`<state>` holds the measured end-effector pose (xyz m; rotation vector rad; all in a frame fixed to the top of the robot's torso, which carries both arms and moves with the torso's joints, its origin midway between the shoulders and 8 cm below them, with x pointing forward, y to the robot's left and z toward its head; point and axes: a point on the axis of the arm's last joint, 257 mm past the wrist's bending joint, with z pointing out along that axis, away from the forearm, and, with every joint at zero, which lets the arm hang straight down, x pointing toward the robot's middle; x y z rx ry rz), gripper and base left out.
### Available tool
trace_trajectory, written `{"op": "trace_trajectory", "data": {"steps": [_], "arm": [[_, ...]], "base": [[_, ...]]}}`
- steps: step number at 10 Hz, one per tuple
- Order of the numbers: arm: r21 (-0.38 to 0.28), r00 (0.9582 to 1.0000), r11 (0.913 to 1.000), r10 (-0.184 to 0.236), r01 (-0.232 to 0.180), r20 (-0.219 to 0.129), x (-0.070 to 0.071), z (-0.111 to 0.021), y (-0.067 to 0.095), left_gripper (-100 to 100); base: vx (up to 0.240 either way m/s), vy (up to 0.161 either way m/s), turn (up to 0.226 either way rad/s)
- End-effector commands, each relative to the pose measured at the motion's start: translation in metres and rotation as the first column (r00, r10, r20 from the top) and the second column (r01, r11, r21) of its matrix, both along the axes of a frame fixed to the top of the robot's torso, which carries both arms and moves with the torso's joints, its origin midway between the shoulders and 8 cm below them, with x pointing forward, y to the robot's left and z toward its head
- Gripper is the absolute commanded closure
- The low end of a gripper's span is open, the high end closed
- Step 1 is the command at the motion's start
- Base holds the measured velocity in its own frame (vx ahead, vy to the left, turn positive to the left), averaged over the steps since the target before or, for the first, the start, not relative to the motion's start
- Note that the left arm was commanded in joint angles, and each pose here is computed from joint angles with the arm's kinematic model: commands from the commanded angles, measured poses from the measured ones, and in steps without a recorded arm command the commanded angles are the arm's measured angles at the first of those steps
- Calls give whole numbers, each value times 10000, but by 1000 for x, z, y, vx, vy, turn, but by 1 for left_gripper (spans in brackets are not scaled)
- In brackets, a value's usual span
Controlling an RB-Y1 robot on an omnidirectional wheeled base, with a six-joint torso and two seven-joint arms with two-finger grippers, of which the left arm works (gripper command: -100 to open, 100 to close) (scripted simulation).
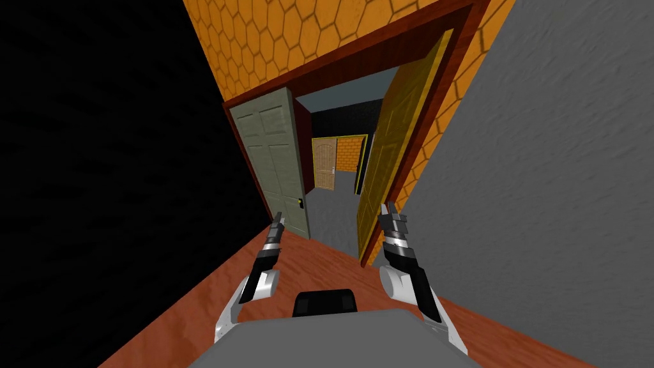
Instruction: Push the door open
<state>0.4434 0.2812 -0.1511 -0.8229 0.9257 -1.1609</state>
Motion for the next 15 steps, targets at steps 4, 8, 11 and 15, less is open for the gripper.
{"op": "trace_trajectory", "data": {"steps": [4,8,11,15], "arm": [[-72,9987,9999,88,-92,-501,12,-34,8,-100],[-178,9955,9997,178,-196,-927,20,-63,14,-100],[-280,9919,9992,248,-285,-1246,25,-84,18,-100],[-456,9856,9981,331,-412,-1659,30,-111,20,-100]], "base": [[55,117,-161],[58,130,-157],[31,134,-163],[38,129,-166]]}}
